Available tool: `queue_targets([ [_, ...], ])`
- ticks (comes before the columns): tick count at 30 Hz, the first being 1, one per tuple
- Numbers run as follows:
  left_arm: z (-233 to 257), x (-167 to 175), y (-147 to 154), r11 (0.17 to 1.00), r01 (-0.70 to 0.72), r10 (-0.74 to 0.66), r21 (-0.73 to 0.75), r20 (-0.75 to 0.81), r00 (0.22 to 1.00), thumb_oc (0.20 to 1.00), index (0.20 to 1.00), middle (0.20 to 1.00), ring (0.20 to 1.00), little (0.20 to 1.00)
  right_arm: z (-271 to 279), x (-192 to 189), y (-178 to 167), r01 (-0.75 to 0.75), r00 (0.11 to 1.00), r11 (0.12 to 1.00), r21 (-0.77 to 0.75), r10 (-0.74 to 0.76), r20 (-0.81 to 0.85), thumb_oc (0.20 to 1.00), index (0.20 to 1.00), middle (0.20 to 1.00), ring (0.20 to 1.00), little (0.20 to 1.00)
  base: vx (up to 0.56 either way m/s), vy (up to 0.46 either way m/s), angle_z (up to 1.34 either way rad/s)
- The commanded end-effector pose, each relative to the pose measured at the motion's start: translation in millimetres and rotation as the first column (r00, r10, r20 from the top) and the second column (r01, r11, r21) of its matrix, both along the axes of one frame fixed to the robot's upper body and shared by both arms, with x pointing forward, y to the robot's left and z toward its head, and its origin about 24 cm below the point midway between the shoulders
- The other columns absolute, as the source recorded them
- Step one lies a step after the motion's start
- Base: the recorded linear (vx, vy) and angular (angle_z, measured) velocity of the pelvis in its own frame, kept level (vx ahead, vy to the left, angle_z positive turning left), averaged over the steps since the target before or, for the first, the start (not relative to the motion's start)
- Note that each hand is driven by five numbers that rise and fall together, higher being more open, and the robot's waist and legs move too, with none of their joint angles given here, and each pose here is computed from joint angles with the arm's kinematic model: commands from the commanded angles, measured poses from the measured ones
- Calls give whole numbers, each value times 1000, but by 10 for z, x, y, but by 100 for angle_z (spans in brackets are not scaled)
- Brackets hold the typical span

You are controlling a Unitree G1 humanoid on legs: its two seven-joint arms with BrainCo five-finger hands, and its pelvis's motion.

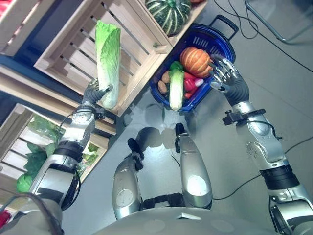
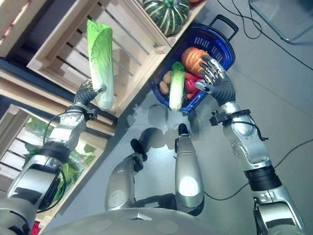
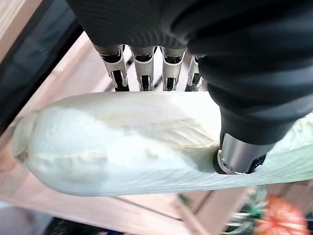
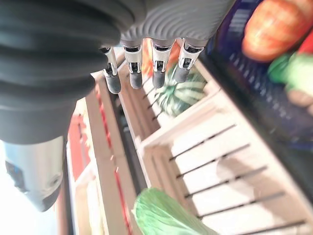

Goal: Pick up fruits and vegetables into the basket

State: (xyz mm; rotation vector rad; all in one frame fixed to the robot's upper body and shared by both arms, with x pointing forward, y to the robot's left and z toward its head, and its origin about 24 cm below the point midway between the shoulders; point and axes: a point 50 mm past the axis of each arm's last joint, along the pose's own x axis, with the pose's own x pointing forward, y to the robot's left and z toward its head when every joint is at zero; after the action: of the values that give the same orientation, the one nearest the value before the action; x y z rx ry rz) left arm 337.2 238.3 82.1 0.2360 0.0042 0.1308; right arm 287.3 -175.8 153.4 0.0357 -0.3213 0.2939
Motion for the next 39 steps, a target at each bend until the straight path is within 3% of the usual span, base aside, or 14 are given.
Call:
queue_targets([
  [1,315,-61,1,995,19,-37,94,194,980,200,200,200,200,200,141,-21,223,-53,997,993,105,47,53,1000,1000,1000,1000,1000,112,-68,15],
  [7,478,-162,-284,970,101,-164,221,291,942,200,200,200,200,200,106,5,465,-91,995,954,284,98,-9,1000,1000,1000,1000,1000,114,-58,20],
  [21,501,-225,-831,868,212,-354,448,260,898,200,200,200,200,200,-19,129,875,-17,980,919,394,93,-175,1000,1000,1000,1000,1000,77,-38,11],
  [39,538,-242,-1276,689,283,-525,667,190,830,200,200,200,200,200,-271,150,1248,-16,882,880,475,236,-408,1000,1000,1000,1000,1000,7,-4,2],
])
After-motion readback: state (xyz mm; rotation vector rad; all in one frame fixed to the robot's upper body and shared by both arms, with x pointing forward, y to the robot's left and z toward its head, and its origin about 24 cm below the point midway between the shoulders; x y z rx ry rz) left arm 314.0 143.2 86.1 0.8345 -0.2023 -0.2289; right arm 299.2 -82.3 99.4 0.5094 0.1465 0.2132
